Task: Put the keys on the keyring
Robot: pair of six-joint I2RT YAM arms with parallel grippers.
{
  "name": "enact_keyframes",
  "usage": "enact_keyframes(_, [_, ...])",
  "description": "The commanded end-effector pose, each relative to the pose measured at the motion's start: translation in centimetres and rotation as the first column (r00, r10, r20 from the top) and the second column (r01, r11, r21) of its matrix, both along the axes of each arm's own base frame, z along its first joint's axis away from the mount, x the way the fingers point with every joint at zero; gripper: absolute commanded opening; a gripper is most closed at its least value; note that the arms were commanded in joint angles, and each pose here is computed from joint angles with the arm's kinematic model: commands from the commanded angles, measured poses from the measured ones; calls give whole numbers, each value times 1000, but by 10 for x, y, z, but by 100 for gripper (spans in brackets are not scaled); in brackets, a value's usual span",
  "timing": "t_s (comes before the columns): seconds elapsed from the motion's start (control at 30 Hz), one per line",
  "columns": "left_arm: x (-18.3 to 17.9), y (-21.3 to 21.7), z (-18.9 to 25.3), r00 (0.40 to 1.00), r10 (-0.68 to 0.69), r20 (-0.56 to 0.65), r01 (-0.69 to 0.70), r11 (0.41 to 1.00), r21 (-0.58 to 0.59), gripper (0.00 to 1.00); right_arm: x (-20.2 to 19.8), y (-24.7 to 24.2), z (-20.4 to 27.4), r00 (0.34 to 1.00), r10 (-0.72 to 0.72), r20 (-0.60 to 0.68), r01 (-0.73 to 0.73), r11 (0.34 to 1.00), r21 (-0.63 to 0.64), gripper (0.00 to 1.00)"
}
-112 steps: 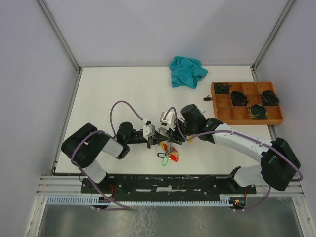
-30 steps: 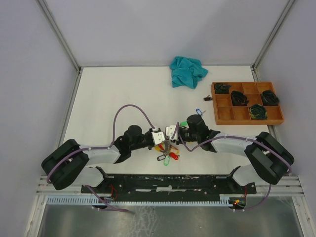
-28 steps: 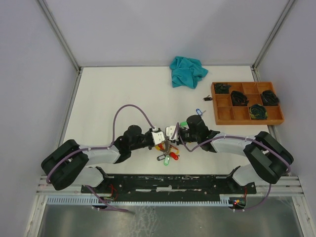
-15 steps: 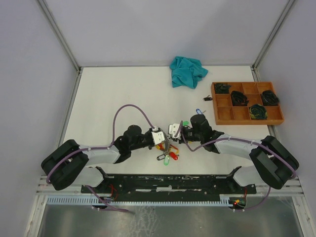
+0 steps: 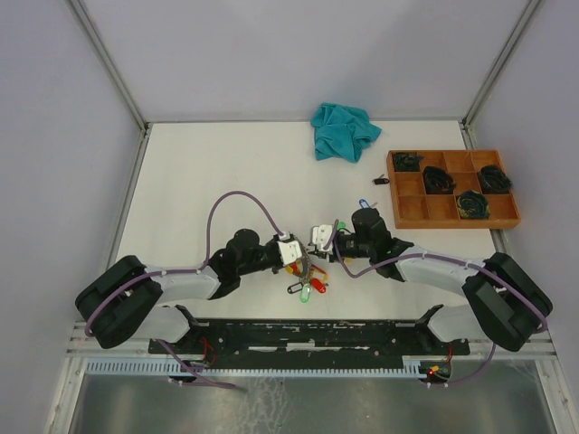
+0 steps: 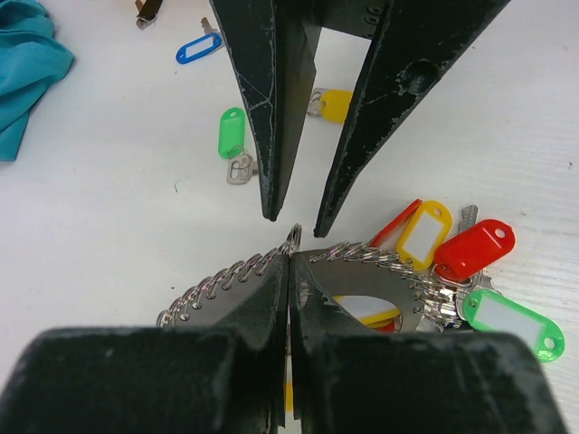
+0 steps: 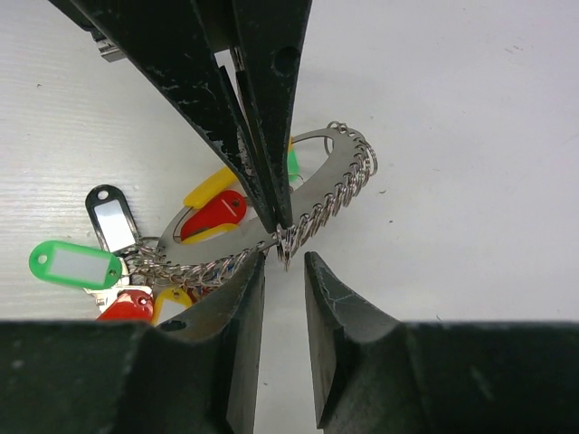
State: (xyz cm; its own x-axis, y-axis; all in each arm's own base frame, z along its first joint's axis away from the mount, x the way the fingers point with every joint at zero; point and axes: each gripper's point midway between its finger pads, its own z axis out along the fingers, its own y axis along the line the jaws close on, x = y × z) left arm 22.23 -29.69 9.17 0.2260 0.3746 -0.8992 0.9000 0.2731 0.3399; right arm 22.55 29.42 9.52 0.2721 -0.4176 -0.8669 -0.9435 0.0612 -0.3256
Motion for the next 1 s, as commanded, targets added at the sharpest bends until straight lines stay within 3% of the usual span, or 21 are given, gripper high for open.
enact_keyframes(0.0, [7, -13, 33, 997, -12, 70, 18, 996, -86, 3, 0, 10, 13, 999, 34, 7, -34, 998, 53, 32])
enact_keyframes(0.97, [2, -18, 34, 998, -46, 52, 51, 994, -94, 3, 6, 19, 18, 999, 32, -6, -31, 995, 97, 16])
